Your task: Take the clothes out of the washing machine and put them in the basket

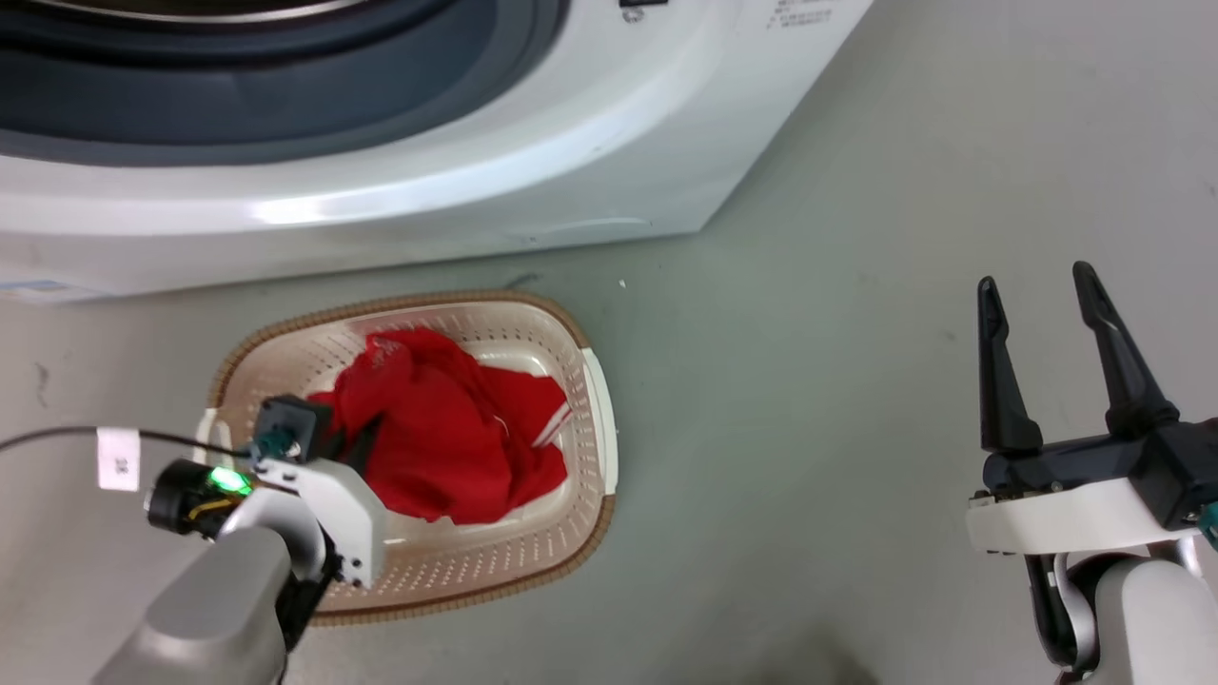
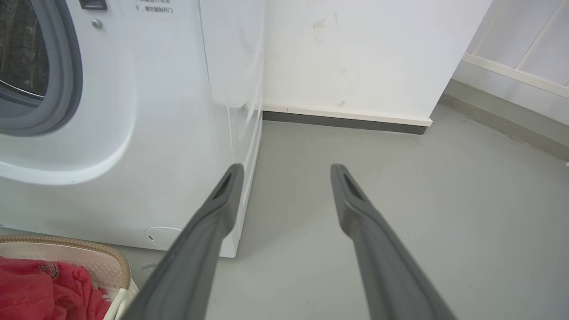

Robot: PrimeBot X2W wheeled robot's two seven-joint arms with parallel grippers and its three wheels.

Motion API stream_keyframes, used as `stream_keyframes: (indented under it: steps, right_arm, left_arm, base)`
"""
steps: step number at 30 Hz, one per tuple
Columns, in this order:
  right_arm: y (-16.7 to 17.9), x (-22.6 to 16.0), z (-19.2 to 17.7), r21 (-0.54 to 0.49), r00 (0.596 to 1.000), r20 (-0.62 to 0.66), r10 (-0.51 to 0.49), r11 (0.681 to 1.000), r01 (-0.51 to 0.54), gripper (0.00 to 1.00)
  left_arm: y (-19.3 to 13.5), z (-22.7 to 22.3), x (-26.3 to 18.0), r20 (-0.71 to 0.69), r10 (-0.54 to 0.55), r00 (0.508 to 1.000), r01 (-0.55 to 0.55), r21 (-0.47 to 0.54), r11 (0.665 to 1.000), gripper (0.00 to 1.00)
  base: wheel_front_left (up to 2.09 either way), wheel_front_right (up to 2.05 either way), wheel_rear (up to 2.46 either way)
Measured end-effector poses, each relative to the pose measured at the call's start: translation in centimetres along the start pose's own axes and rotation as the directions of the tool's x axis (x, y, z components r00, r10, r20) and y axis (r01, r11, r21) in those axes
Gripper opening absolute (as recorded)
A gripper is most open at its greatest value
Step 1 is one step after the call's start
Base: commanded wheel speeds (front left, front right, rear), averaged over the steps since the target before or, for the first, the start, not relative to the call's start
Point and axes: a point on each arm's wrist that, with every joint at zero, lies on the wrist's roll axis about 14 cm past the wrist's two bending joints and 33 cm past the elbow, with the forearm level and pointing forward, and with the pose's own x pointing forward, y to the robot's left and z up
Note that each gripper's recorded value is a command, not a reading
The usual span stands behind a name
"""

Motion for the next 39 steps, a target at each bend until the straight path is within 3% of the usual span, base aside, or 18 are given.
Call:
stream_keyframes:
  steps: [9, 19, 20, 25, 33, 36, 37, 39]
  right_arm:
    - [-1.1, 0.8, -3.1, -0.024, 0.997, -0.07, -0.027, 0.999, 0.026, 1.0]
    - [-0.9, 1.4, -4.7, -0.018, 0.994, -0.104, -0.019, 1.0, 0.018, 1.0]
    - [-0.7, 1.4, -4.6, -0.015, 0.995, -0.102, -0.015, 1.0, 0.013, 1.0]
    - [-0.8, 1.5, -3.8, -0.016, 0.996, -0.083, -0.018, 1.0, 0.017, 1.0]
    - [-1.4, 1.2, -0.9, -0.046, 0.999, -0.019, -0.032, 0.998, 0.031, 1.0]
    - [-1.5, 1.0, 0.7, -0.051, 0.999, 0.019, -0.033, 0.998, 0.034, 1.0]
    - [-1.7, 0.7, 2.6, -0.053, 0.997, 0.064, -0.039, 0.998, 0.043, 1.0]
    - [-1.5, 0.4, 3.5, -0.06, 0.996, 0.083, -0.035, 0.997, 0.04, 1.0]
  left_arm:
    - [2.2, -4.9, 3.7, -0.171, 0.047, 0.984, -0.05, -0.01, 0.999, 0.0]
    - [1.7, -5.7, 5.9, -0.199, 0.038, 0.979, -0.048, -0.043, 0.998, 0.0]
    - [1.9, -5.1, 5.9, -0.184, 0.051, 0.982, -0.061, -0.048, 0.997, 1.0]
    - [1.5, -2.2, 5.6, -0.098, 0.057, 0.994, -0.064, -0.07, 0.995, 1.0]
    - [1.6, 6.5, 2.0, 0.194, 0.073, 0.978, -0.057, -0.089, 0.994, 1.0]
    - [2.2, 9.8, -0.6, 0.308, 0.102, 0.946, -0.08, -0.085, 0.993, 1.0]
    - [2.8, 13.7, -3.7, 0.435, 0.139, 0.89, -0.108, -0.094, 0.99, 1.0]
    - [2.8, 15.7, -6.0, 0.506, 0.154, 0.849, -0.128, -0.087, 0.988, 1.0]
  base:
    - [0.0, 0.0, 0.0]
    - [0.0, 0.0, 0.0]
    - [0.0, 0.0, 0.0]
    - [0.0, 0.0, 0.0]
    - [0.0, 0.0, 0.0]
    - [0.0, 0.0, 0.0]
    - [0.0, 0.0, 0.0]
    - [0.0, 0.0, 0.0]
